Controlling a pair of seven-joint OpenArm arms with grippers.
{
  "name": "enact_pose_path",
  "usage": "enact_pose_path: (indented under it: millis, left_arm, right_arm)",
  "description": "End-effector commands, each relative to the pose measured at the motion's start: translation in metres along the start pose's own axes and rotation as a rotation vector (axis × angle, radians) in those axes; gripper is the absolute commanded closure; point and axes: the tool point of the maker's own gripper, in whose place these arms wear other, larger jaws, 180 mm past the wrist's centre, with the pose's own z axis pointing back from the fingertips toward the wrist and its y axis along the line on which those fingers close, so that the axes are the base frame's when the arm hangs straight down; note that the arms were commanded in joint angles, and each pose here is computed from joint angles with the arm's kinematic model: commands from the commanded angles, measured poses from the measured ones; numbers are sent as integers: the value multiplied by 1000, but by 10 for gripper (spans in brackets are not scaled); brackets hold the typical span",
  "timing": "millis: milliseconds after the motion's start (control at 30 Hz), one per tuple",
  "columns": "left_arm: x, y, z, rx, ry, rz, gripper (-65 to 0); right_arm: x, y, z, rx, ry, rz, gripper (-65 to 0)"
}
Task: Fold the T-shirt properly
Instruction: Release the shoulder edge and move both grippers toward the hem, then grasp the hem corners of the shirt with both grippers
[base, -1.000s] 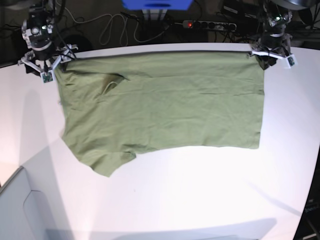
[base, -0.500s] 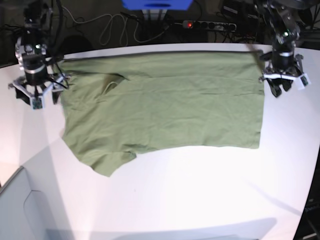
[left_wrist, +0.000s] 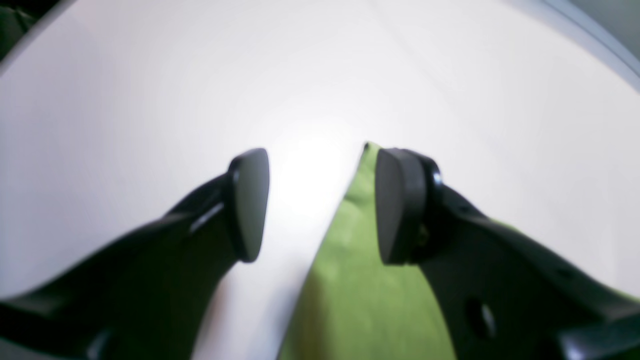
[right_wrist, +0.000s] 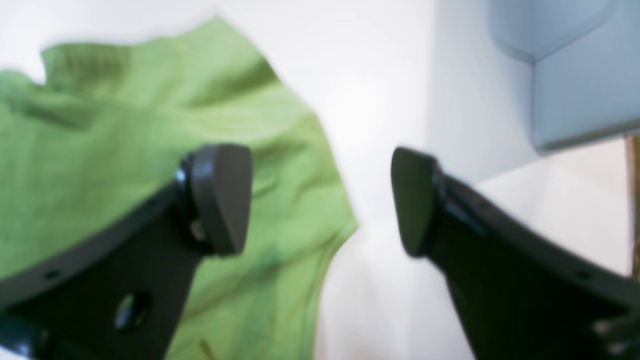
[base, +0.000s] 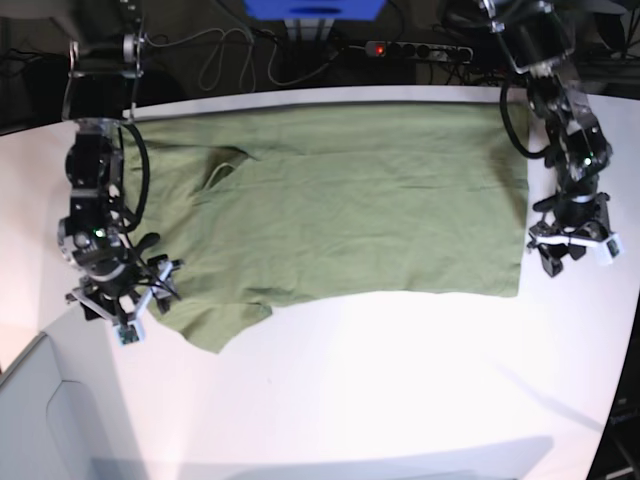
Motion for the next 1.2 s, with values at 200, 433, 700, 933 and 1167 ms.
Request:
enact_pose_path:
  millis: [200, 433, 700, 933, 1167]
  left_arm:
    - [1, -20, -70, -36, 94, -11, -324]
    - [-11, -49, -98, -73, 100, -49, -323]
    - [-35, -39, -101, -45, 158, -39, -322]
    - [-41, -37, -101, -43, 173, -36, -224]
    - [-49, -32, -101, -32, 193, -32, -86]
  right_arm:
    - [9, -5, 1, -9, -27, 5, -422]
    - [-13, 2, 3, 2, 10, 12, -422]
    - [-15, -8, 5, -16, 16, 28, -422]
    - [3, -15, 4, -29, -18, 27, -423]
    - [24, -18, -6, -26, -42, 1, -427]
